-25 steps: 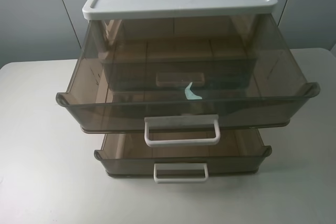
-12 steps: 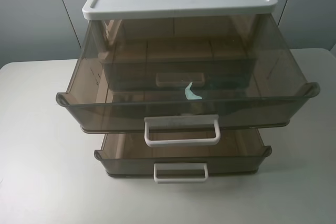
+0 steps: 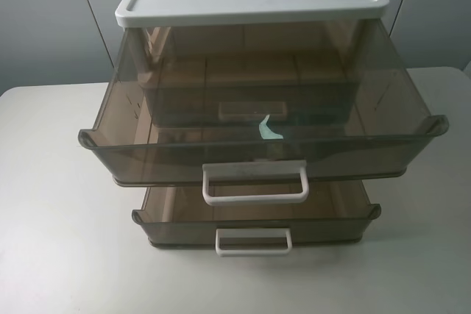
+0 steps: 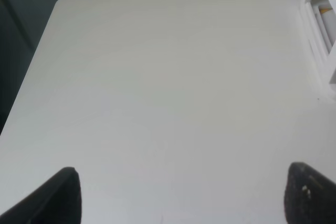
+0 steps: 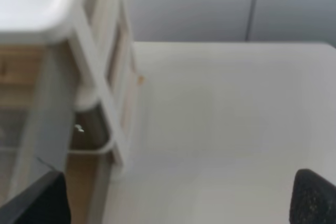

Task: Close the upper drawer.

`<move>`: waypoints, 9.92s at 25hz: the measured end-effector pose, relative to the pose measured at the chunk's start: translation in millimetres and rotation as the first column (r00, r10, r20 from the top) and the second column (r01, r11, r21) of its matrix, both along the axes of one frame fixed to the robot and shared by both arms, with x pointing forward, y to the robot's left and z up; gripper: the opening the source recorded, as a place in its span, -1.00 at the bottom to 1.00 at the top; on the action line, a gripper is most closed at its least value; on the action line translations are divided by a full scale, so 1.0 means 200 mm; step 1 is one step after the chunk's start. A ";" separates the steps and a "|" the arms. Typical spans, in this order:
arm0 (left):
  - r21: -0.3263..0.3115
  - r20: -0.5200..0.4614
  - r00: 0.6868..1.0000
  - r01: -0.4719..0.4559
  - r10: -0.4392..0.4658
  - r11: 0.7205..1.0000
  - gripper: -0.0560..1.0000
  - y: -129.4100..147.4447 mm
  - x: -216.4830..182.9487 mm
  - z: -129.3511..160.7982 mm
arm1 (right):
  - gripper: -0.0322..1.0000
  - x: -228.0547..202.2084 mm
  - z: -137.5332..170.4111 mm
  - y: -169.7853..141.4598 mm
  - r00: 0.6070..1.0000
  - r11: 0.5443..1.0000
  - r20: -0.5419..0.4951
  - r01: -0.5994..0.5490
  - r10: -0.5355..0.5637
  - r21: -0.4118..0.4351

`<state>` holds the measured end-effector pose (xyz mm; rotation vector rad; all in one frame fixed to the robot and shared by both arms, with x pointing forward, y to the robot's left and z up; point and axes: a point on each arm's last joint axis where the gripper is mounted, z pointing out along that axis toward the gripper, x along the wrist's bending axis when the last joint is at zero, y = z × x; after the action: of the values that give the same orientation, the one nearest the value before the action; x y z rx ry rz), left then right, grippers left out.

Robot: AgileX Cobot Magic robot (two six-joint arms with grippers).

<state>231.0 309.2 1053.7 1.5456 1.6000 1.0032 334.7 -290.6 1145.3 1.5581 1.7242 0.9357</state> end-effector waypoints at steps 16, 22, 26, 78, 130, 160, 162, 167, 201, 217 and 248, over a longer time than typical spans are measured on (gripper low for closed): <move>0.000 0.000 1.000 0.000 0.000 1.000 0.51 0.00 0.00 0.00 | 0.29 0.17 -0.01 0.77 0.508 0.473 -0.244 -0.860 0.826 -0.191; 0.000 0.000 1.000 0.000 0.000 1.000 0.51 0.00 0.00 0.00 | 0.29 0.04 -0.08 0.86 0.344 0.310 -0.364 -0.939 0.865 -0.150; 0.000 0.000 1.000 0.000 0.000 1.000 0.51 0.00 0.00 0.00 | 0.29 -0.03 -0.10 0.91 0.258 0.232 -0.414 -0.966 0.873 -0.112; 0.000 0.000 1.000 0.000 0.000 1.000 0.51 0.00 0.00 0.00 | 0.28 0.13 -0.37 1.13 0.292 0.170 -0.478 -0.945 0.829 -0.281; 0.002 0.000 1.000 0.001 -0.001 1.000 0.51 0.00 0.00 0.00 | 0.28 0.25 -0.51 1.21 0.314 0.074 -0.521 -0.900 0.794 -0.430; 0.002 0.000 1.000 0.001 -0.001 1.000 0.51 0.00 0.00 0.00 | 0.28 0.53 -0.55 1.21 0.417 0.094 -0.400 -0.779 0.816 -0.620; 0.002 0.000 1.000 0.001 -0.001 1.000 0.51 0.00 0.00 0.00 | 0.28 0.54 -0.56 1.21 0.417 0.084 -0.403 -0.773 0.814 -0.629; 0.002 0.000 1.000 0.001 -0.001 1.000 0.51 0.00 0.00 0.00 | 0.28 0.56 -0.58 1.22 0.418 0.081 -0.405 -0.770 0.813 -0.633; 0.002 0.000 1.000 0.001 -0.001 1.000 0.51 0.00 0.00 0.00 | 0.28 0.26 -0.18 0.84 0.575 0.470 -0.130 -0.761 0.808 -0.447; 0.002 0.000 1.000 0.001 -0.001 1.000 0.51 0.00 0.00 0.00 | 0.28 -0.38 -0.28 -0.02 0.769 0.765 -0.010 -0.637 0.639 -0.097; 0.000 0.000 1.000 0.000 0.000 1.000 0.51 0.00 0.00 0.00 | 0.28 -0.50 -0.46 -0.09 0.968 0.965 0.075 -0.247 0.241 0.089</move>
<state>231.0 309.2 1053.7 1.5454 1.6001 1.0031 234.0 -309.1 1052.6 1.3793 1.8794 1.1941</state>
